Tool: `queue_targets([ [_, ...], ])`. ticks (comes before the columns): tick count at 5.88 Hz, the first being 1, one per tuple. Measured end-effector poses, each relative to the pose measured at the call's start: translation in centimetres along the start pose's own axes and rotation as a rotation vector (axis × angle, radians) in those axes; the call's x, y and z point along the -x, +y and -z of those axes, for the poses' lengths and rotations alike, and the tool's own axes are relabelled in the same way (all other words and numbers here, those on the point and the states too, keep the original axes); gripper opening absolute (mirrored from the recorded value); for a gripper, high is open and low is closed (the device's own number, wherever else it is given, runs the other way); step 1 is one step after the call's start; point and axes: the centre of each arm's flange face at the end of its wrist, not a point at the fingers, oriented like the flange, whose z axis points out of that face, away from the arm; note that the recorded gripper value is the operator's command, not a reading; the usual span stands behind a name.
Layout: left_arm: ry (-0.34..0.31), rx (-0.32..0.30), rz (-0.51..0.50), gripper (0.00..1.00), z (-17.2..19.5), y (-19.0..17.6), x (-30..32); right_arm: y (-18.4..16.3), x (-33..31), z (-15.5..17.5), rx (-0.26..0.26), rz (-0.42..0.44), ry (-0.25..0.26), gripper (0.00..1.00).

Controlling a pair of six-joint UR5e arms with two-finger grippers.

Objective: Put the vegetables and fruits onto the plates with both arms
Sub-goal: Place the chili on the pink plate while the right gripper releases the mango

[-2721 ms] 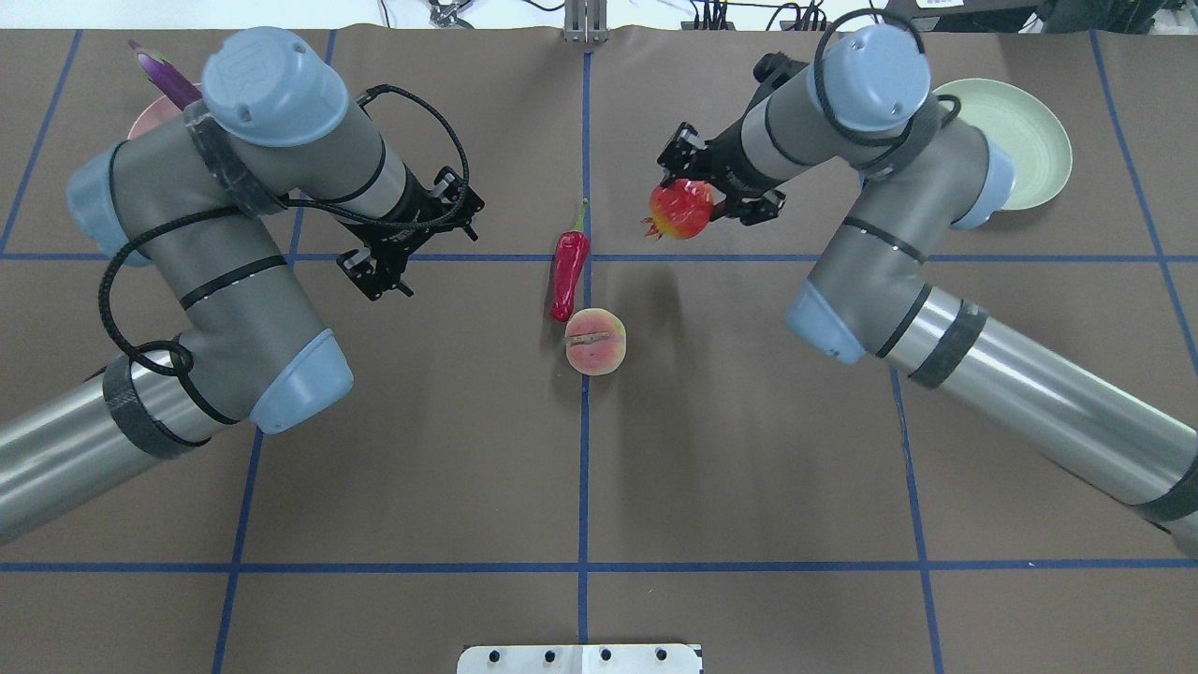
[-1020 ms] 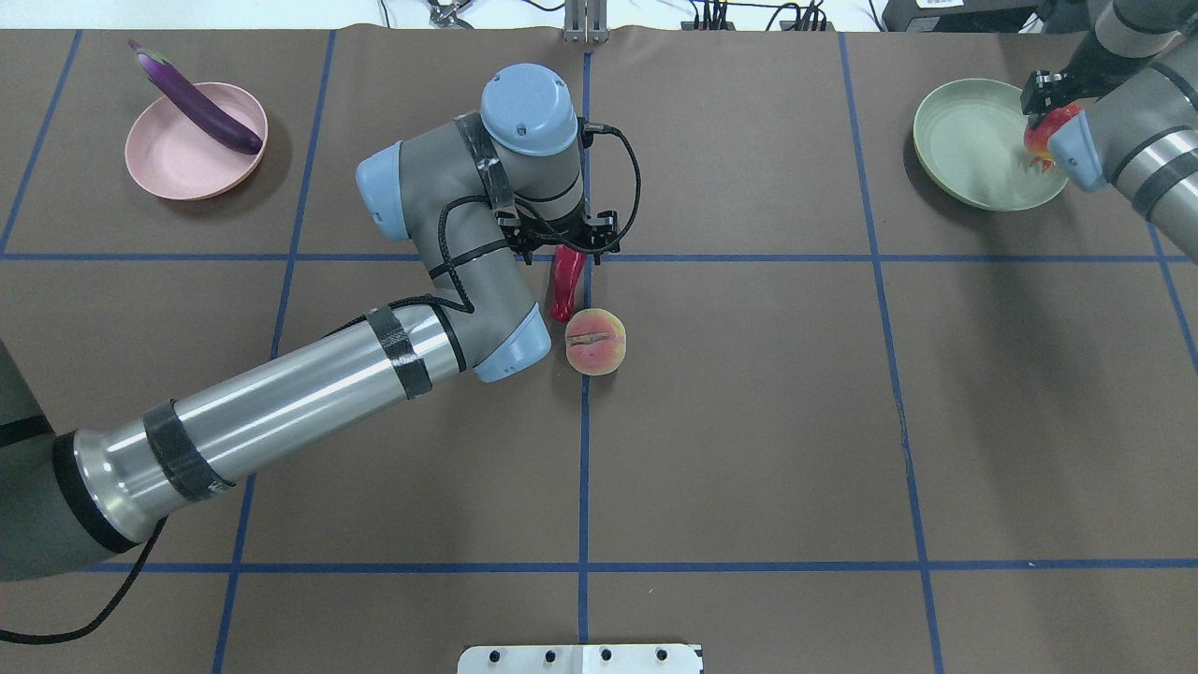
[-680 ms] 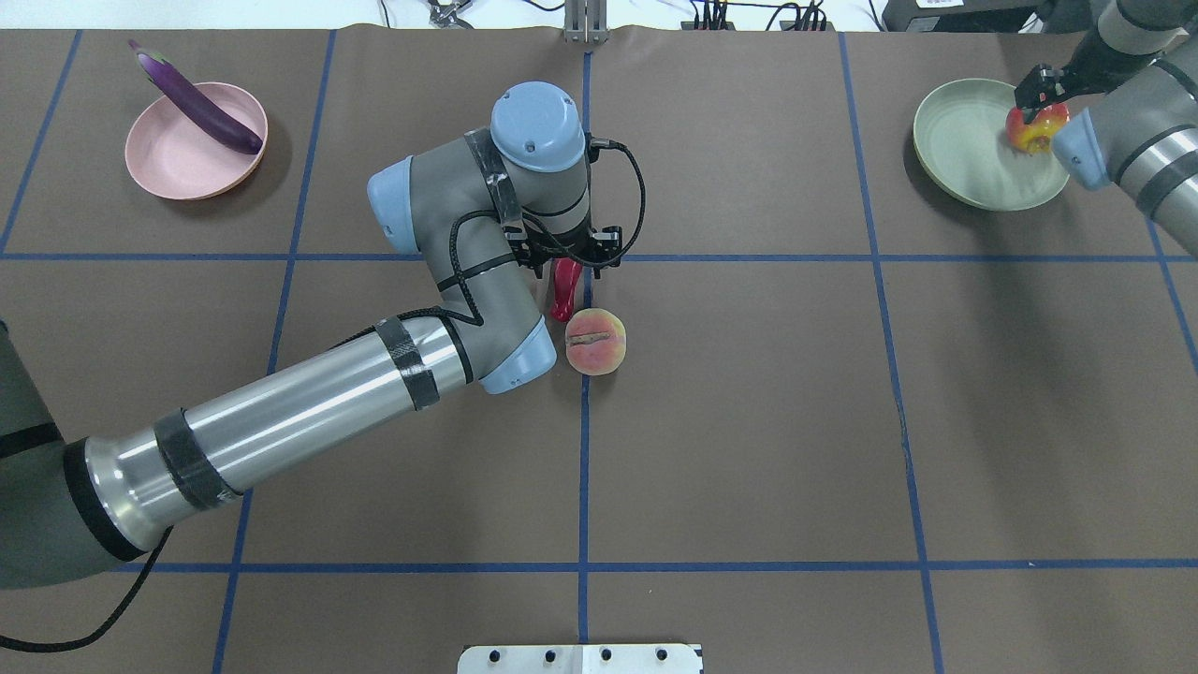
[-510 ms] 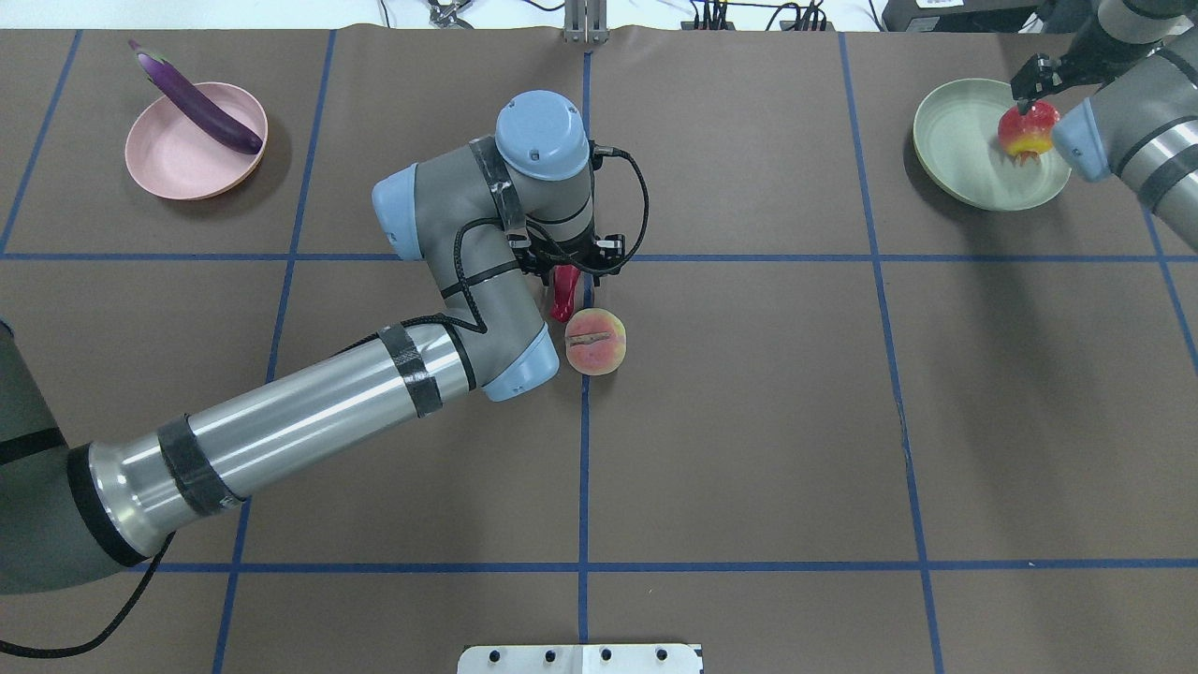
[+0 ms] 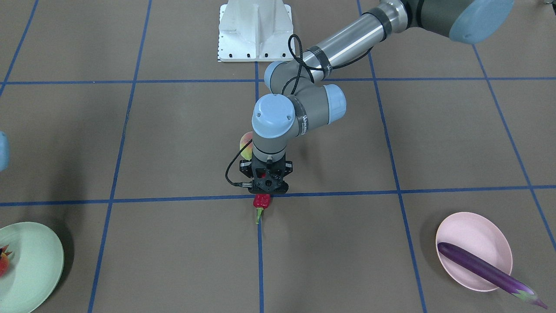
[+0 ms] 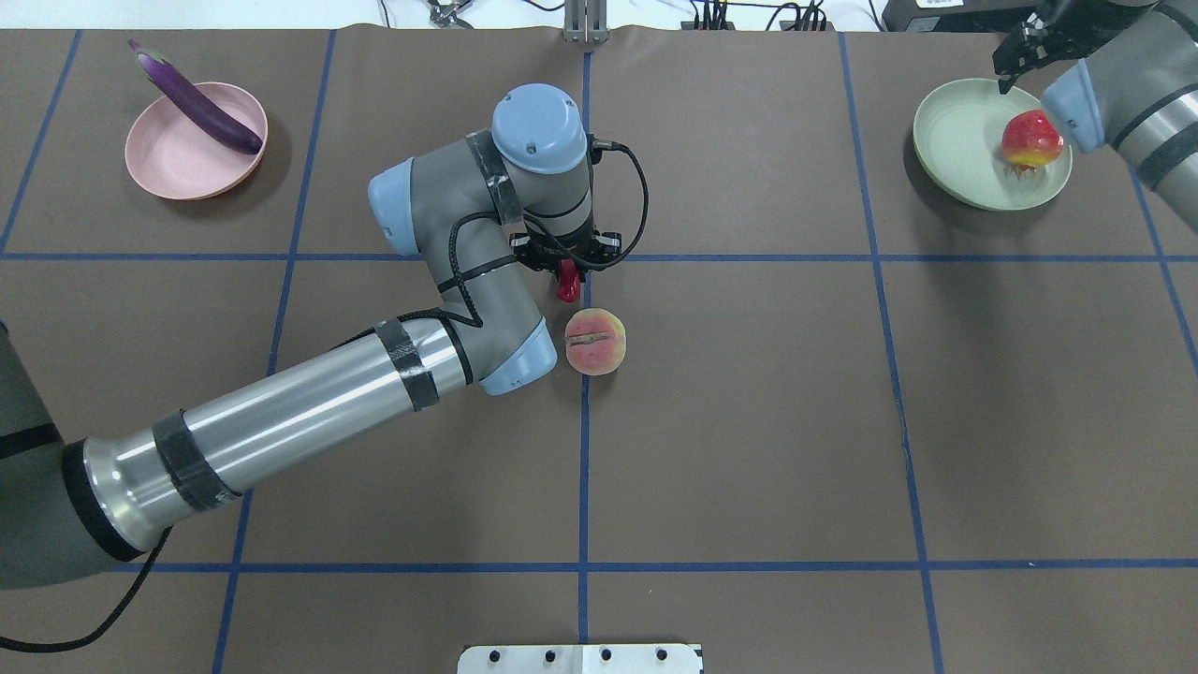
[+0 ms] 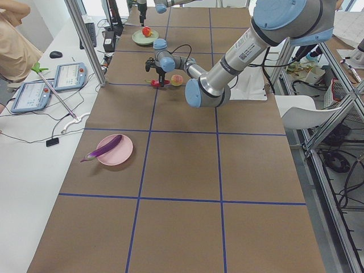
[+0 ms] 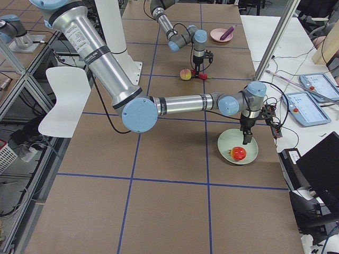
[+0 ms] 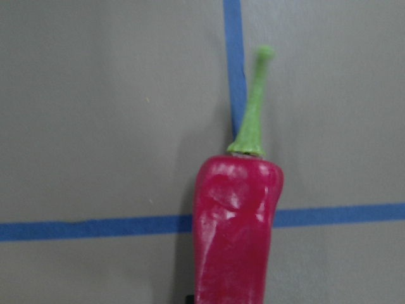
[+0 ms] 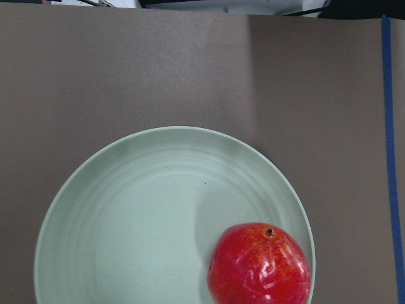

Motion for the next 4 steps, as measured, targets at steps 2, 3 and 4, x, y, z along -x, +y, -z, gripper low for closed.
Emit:
queue_targets([
  [2,0.024,-0.013,0.047,0.00,4.8,-6.1,10.6,0.6,1.4,1.7,0.006,-0.010,-0.049,1.00],
  [3,0.012,-0.028,0.064,0.00,7.3,-9.6,18.4,1.3,2.0,2.4,0.002,-0.022,-0.077,1.00],
  [4,-0.019,-0.047,0.095,0.00,9.7,-13.1,26.6,2.2,2.5,3.1,-0.001,-0.035,-0.102,1.00],
])
